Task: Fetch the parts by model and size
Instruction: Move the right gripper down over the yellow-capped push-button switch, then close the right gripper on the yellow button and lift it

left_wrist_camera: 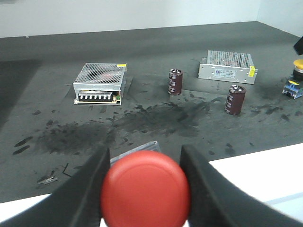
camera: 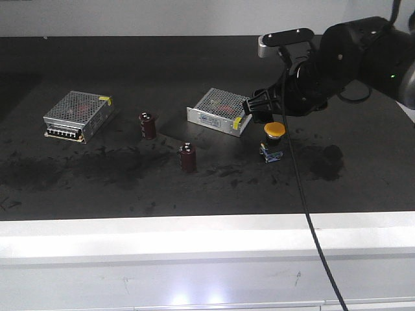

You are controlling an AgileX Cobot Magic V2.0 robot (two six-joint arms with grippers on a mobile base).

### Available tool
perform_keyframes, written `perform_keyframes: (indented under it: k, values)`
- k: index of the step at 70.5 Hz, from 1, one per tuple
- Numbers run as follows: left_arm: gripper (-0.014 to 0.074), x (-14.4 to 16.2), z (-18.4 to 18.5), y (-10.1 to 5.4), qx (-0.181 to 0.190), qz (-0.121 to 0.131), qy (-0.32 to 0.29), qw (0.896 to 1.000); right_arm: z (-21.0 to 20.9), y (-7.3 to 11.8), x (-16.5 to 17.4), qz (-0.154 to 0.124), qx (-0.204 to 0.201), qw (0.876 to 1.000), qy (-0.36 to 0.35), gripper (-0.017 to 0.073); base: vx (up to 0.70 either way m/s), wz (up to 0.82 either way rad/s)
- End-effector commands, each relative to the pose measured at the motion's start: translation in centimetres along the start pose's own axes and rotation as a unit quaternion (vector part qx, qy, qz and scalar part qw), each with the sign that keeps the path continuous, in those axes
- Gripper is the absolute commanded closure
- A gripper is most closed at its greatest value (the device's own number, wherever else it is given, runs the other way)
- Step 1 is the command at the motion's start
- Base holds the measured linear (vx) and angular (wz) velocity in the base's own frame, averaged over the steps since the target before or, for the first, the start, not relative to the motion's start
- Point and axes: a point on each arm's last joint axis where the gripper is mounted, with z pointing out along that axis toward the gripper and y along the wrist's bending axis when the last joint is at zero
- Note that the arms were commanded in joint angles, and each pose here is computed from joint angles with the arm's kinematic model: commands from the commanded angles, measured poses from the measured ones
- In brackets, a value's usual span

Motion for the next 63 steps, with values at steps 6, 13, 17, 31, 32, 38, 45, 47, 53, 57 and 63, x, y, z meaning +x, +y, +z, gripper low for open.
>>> perform_keyframes:
  k: [6, 13, 17, 31, 32, 38, 45, 47, 53, 57, 63]
  values:
    - [0.0601, -1.3, -0.2, -0.1, 0.007, 0.0, -0.042, 0.999, -1.3, -0.3, -1.4, 0.005, 0.008, 0.999, -0.042, 0.0008, 0.0, 0.0]
    - [0.0601, -1.3, -0.2, -0.1, 0.007, 0.0, -0.042, 0.999, -0.5, -0.3, -1.2, 0.006, 0.008, 0.999, -0.03, 0.0008, 0.0, 0.0]
    - [0.0601, -1.3, -0.2, -0.1, 0.007, 0.0, -0.042, 0.999, 0.1, -0.2, -1.0, 0.007, 0.007, 1.0, -0.024, 0.001, 0.0, 0.0]
    - [0.0601, -1.3, -0.2, -0.1, 0.007, 0.0, -0.042, 0.999, 1.8, -0.2, -0.5, 0.008, 0.007, 1.0, 0.001, 0.0014, 0.0, 0.0]
    - [0.0601, -1.3, -0.2, -0.1, 0.007, 0.0, -0.042, 0.999, 1.9, -0.2, -0.5, 0.009, 0.007, 1.0, 0.002, 0.0017, 0.0, 0.0]
    - [0.0601, -1.3, -0.2, -0.1, 0.007, 0.0, -0.042, 0.999, 2.2, -0.2, -0.4, 0.013, 0.008, 1.0, 0.006, 0.0056, 0.0, 0.0]
    - [0.0601, -1.3, -0.2, -0.1, 0.007, 0.0, -0.042, 0.999, 1.8, -0.2, -0.6, 0.029, 0.008, 1.0, -0.001, 0.0174, 0.0, 0.0]
    - [0.0601, -1.3, -0.2, -0.1, 0.007, 0.0, -0.042, 0.999, 1.6, -0.2, -0.6, 0.031, 0.008, 0.999, -0.004, 0.0211, 0.0, 0.0]
    - [0.0601, -1.3, -0.2, -0.1, 0.007, 0.0, -0.042, 0.999, 0.7, -0.3, -0.8, 0.033, 0.008, 0.999, -0.014, 0.0391, 0.0, 0.0]
    - [0.0601, -1.3, -0.2, -0.1, 0.007, 0.0, -0.042, 0.999, -0.1, -0.3, -1.0, 0.033, 0.008, 0.999, -0.021, 0.0491, 0.0, 0.0]
    - [0.0601, -1.3, -0.2, -0.1, 0.007, 0.0, -0.042, 0.999, -1.7, -0.3, -0.9, 0.032, 0.007, 0.998, -0.048, 0.0575, 0.0, 0.0]
